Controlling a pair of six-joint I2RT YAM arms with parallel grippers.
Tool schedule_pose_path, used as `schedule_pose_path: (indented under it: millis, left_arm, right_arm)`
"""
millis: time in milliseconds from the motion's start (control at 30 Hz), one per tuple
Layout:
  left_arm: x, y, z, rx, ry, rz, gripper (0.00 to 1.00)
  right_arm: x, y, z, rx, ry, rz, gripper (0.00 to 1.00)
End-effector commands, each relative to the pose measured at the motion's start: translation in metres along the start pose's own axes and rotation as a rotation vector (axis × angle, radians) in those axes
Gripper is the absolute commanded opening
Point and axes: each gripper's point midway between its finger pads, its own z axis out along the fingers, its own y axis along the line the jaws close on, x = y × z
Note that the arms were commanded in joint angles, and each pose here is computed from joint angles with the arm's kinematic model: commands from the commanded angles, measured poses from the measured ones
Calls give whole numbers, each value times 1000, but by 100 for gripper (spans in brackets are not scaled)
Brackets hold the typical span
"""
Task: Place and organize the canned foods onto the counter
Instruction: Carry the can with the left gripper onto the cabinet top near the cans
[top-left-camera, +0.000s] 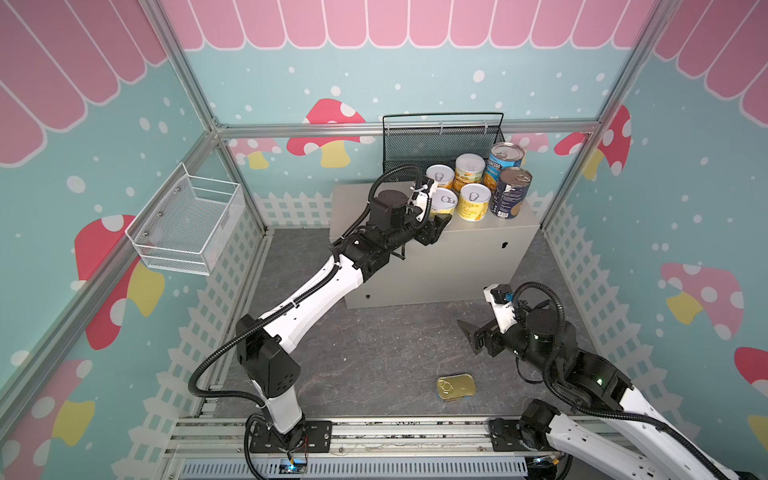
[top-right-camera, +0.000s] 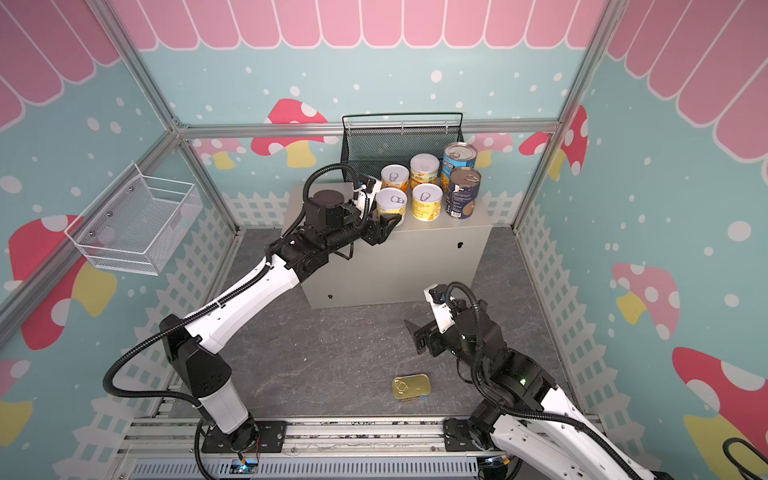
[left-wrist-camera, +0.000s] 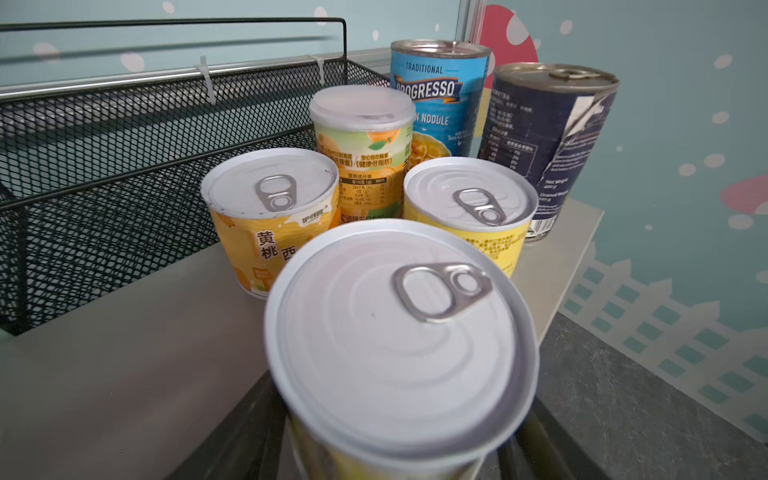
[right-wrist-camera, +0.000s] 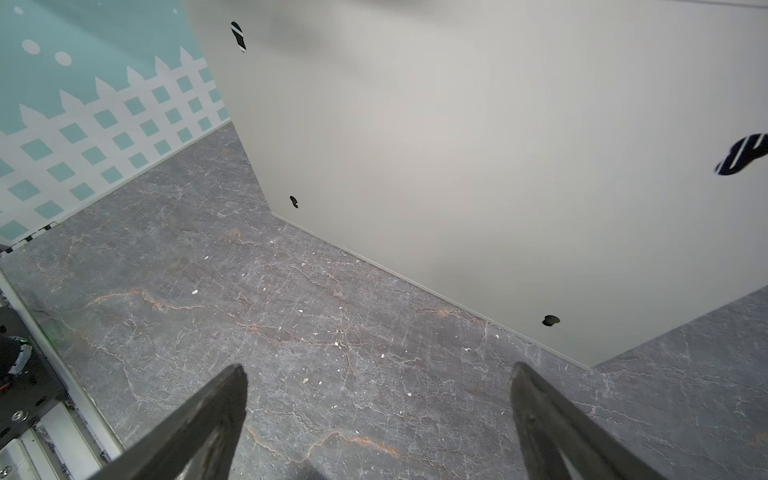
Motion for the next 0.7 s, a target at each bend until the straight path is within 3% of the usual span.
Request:
schedule_pose_path:
  millis: [0, 667]
  left_arm:
    - [-47, 2, -6, 22, -131, -6, 65]
    - [-28, 12, 18, 37, -84, -49, 67]
  right_arm:
    - [-10, -5, -8, 26, -22, -15, 99]
    - [-11, -6, -14, 22, -43, -7, 99]
